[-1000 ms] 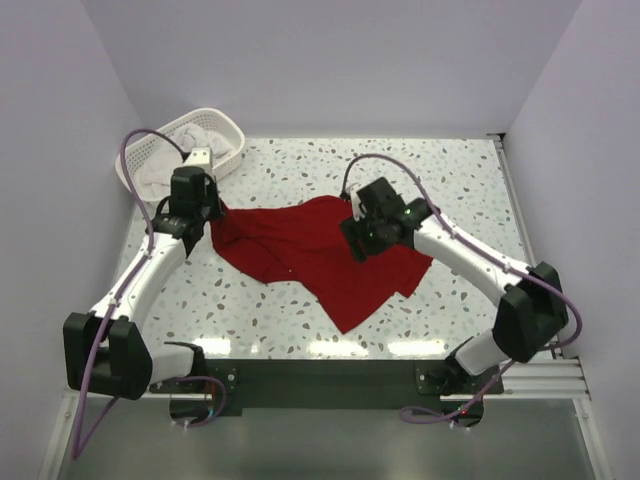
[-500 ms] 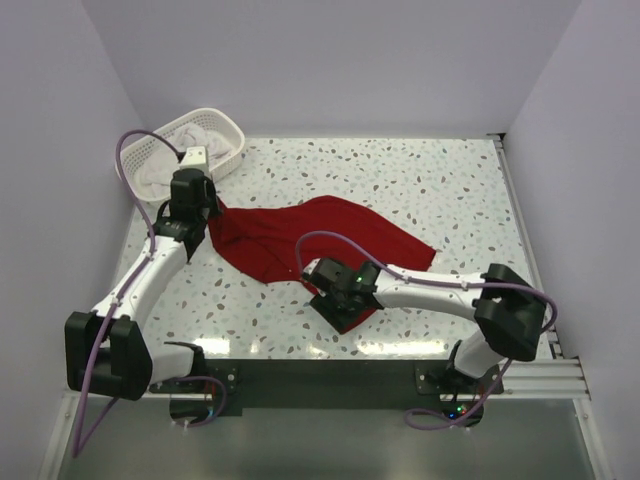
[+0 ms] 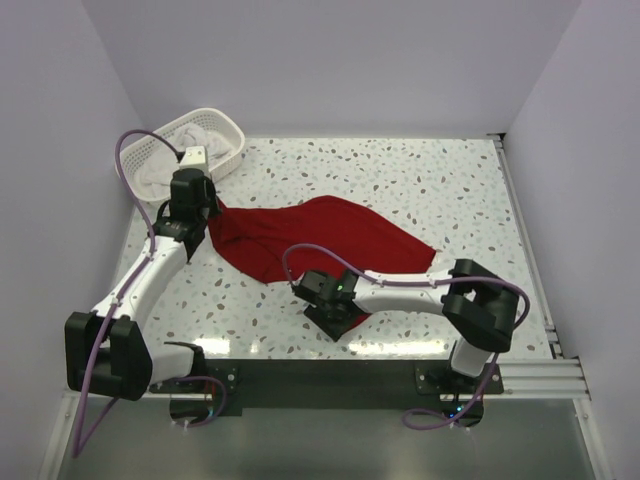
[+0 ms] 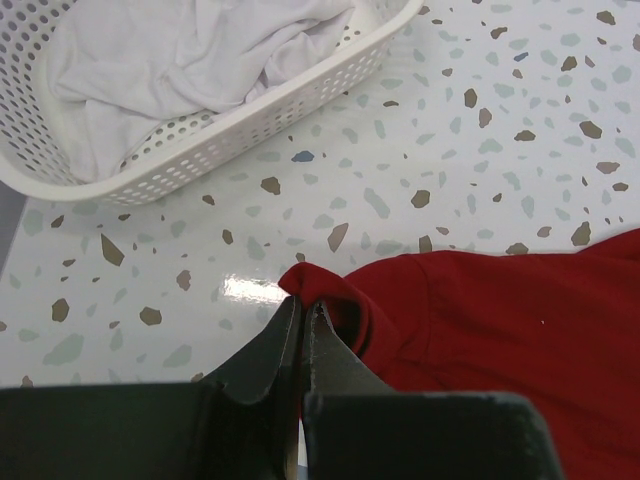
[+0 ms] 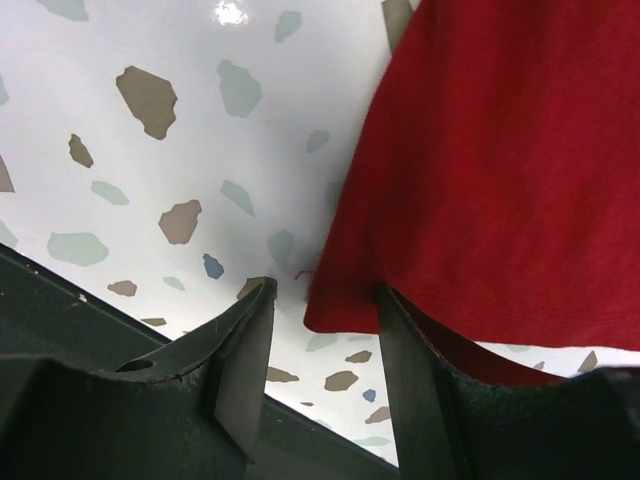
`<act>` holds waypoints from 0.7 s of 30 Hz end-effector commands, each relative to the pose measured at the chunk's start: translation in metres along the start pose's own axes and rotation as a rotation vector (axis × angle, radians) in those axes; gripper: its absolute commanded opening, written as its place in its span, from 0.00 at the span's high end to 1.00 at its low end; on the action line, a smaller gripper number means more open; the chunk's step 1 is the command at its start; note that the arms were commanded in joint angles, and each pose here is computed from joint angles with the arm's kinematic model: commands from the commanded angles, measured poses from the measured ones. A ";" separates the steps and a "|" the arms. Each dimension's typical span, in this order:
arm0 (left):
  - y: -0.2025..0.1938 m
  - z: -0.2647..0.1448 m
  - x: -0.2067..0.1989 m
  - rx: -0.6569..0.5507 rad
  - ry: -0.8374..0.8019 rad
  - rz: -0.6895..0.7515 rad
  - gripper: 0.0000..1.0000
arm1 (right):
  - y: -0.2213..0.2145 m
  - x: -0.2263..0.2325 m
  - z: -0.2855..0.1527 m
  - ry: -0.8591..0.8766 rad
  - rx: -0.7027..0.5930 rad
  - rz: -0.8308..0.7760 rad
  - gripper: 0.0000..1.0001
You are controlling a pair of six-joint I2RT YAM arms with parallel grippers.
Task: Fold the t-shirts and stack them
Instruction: Flatten the tshirt out
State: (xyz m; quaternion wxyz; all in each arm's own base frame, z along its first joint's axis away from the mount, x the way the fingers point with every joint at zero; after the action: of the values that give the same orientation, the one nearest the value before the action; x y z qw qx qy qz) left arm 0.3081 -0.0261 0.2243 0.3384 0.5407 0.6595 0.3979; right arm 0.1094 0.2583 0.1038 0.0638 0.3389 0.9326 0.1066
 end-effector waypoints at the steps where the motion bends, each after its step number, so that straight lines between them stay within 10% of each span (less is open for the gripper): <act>1: 0.012 -0.002 0.003 -0.067 0.011 -0.016 1.00 | 0.008 0.007 0.000 -0.008 -0.018 0.009 0.51; 7: 0.012 -0.002 0.003 -0.065 0.014 -0.015 1.00 | 0.001 0.004 0.008 -0.055 0.037 0.005 0.66; 11: 0.014 -0.003 0.003 -0.054 0.021 -0.016 1.00 | 0.007 -0.005 -0.009 -0.139 -0.001 -0.015 1.00; 21: 0.141 -0.026 0.003 -0.190 0.043 -0.109 1.00 | 0.080 -0.140 -0.194 -0.483 -0.394 0.211 1.00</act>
State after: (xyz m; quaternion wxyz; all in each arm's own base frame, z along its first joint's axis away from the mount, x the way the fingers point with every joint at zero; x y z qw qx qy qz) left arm 0.3407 -0.0178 0.2997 0.3488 0.5089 0.6642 0.4223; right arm 0.2042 0.2422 0.2216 0.2326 0.4009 0.8733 0.1500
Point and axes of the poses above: each gripper's point midway between its finger pads, its own z axis out along the fingers, its own x axis along the line the jaws close on, y = z × x, the point moved 9 cm from there along -z, back along the fingers, and after that the axes turned 1 degree about -z, right-handed, at the moved point
